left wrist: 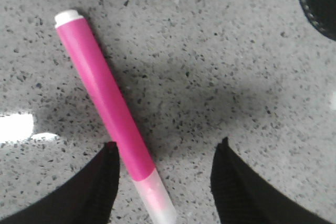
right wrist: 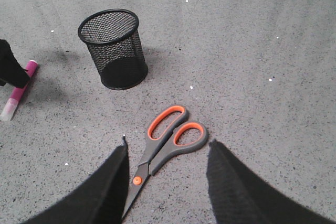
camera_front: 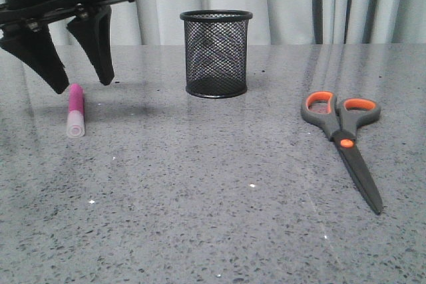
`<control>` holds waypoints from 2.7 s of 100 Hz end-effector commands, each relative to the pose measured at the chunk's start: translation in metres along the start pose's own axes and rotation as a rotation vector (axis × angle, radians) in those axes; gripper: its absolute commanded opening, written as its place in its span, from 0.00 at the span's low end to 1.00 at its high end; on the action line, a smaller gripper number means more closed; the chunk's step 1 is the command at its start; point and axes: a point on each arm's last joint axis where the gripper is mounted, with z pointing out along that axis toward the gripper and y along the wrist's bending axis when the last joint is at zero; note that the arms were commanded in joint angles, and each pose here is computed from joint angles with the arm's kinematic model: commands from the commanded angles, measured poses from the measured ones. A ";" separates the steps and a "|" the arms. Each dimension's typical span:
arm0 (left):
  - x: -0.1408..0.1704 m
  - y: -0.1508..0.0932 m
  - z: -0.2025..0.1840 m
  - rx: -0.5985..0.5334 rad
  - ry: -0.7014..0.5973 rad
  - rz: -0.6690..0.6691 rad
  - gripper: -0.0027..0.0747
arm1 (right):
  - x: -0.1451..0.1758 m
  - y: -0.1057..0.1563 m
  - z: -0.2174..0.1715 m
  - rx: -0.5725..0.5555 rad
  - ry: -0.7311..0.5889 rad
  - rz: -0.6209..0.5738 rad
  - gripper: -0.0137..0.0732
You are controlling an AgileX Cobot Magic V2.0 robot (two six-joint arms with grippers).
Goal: Put pen and scissors into bin
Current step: 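Lower the left gripper onto the pink marker and close it, then lift the pink marker upright and carry it over the mesh cup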
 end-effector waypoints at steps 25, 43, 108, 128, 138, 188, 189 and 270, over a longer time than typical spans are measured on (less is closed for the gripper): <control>-0.006 0.002 -0.016 -0.059 -0.087 -0.029 0.49 | -0.010 -0.001 -0.001 0.013 -0.061 0.010 0.51; -0.007 0.003 0.000 -0.083 -0.030 -0.036 0.48 | -0.003 -0.002 0.003 0.013 -0.036 0.017 0.51; -0.010 0.003 0.022 -0.101 0.019 -0.010 0.09 | 0.002 -0.001 0.006 -0.001 -0.021 0.016 0.51; -0.012 0.003 0.023 -0.103 0.008 0.079 0.09 | 0.002 -0.001 0.006 -0.001 -0.021 0.016 0.51; -0.017 -0.001 0.004 -0.055 -0.122 0.091 0.09 | 0.002 -0.001 0.006 -0.001 -0.021 0.016 0.51; -0.027 -0.042 -0.117 0.383 -0.910 0.207 0.09 | 0.000 -0.002 0.006 0.008 -0.044 0.016 0.51; -0.026 -0.046 -0.118 0.397 -0.917 0.217 0.09 | 0.000 -0.002 0.006 0.008 -0.045 0.016 0.51; -0.028 -0.109 -0.051 0.475 -0.926 0.310 0.01 | -0.002 -0.003 0.006 0.018 -0.057 0.009 0.51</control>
